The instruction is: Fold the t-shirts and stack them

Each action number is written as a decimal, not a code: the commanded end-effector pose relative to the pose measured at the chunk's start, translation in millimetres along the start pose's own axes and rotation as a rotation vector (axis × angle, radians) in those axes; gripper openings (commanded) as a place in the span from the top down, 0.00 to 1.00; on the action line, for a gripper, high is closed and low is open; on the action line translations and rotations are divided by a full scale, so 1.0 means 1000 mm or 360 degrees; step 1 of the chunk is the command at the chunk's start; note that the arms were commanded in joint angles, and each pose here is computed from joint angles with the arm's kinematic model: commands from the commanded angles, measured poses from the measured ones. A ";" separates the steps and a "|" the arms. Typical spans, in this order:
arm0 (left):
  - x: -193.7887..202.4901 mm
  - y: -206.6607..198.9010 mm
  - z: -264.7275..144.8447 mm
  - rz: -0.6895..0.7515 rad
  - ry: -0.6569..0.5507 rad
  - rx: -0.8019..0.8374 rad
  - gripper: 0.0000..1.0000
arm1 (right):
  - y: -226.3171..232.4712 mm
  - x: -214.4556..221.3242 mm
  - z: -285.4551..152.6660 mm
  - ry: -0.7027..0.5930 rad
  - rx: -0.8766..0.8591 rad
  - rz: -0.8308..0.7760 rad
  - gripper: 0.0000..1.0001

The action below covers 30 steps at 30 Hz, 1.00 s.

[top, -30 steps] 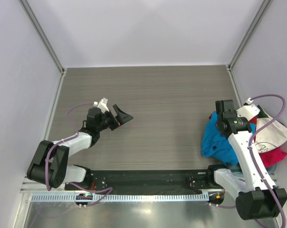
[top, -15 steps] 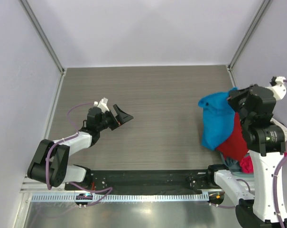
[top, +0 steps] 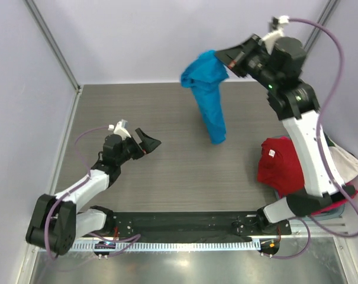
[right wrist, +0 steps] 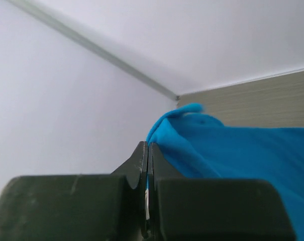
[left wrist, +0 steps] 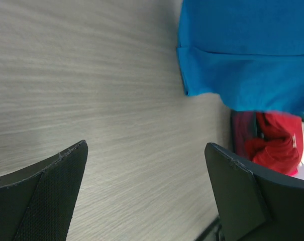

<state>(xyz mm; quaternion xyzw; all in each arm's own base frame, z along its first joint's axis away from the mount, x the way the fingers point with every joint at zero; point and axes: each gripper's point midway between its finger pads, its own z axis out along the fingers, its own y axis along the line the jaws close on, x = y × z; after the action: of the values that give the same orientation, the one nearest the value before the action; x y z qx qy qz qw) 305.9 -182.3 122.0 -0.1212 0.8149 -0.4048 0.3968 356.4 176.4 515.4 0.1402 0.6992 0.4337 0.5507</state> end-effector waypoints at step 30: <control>-0.011 -0.023 -0.005 0.0191 -0.0107 0.0053 0.00 | -0.326 0.179 -0.100 0.0458 0.1547 -0.0592 0.30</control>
<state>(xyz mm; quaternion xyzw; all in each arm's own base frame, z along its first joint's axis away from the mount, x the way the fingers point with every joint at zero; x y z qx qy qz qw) 297.8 -169.9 114.9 -0.1195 0.8254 -0.3535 0.4236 299.8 90.4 136.6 0.1627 0.9271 0.0153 0.3373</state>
